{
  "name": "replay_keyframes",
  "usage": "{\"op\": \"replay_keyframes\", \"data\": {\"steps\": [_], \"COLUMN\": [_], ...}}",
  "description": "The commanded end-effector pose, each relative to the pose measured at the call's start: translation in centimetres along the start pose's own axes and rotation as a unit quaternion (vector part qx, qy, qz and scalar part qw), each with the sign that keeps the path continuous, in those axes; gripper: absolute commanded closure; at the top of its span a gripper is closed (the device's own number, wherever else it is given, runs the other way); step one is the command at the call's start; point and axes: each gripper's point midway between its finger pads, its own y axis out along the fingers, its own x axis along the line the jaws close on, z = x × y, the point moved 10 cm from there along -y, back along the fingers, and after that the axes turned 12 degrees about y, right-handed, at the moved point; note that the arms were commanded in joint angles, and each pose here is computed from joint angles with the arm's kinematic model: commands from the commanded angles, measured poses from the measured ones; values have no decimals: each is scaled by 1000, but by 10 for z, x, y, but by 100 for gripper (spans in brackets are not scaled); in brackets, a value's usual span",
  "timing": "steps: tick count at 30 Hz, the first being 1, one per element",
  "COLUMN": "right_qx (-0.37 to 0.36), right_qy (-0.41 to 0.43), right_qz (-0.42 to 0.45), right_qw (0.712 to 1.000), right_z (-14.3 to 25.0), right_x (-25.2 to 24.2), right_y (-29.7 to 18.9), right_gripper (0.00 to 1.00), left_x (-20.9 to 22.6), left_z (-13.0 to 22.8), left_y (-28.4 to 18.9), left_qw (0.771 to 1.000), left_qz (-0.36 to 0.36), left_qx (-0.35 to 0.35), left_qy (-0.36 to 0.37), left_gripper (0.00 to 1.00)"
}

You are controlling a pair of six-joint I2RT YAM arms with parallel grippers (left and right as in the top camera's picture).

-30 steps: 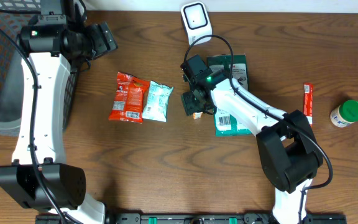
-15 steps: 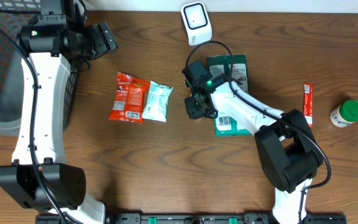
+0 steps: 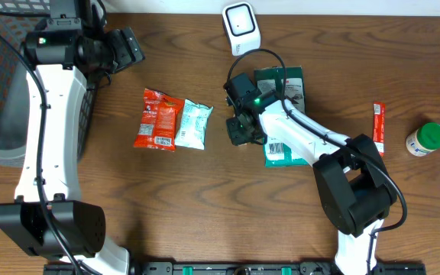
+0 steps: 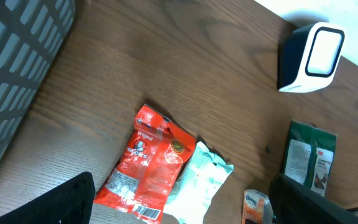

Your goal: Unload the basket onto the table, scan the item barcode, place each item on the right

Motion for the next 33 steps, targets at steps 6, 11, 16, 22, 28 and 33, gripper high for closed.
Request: {"op": "replay_keyframes", "data": {"steps": [6,11,16,22,28,33], "right_qx": [-18,-26,-24,-25,-48,-109], "right_qy": [-4,-4,-4,-4,-30,-14], "right_qz": [-12,-16,-15,-6,-7,-28], "right_qw": [1000,1000,1000,1000,998,994], "right_z": [-10,-14,-13,-13,-19,-30], "right_x": [7,9,8,7,9,16], "right_y": [-5,-10,-11,-11,-32,-96], "right_gripper": [60,63,66,78,95,99], "left_x": [-2,-2,-2,-2,-2,-2], "left_z": [-4,-4,-4,-4,-4,-4], "left_y": [-13,-13,-13,-13,-13,-13], "left_qw": [1000,1000,1000,1000,1000,1000], "left_qz": [0,0,0,0,0,0], "left_qx": [-20,-20,-20,-20,-20,-20], "left_qy": [9,9,9,9,9,9], "left_gripper": [10,11,11,10,11,11]}}
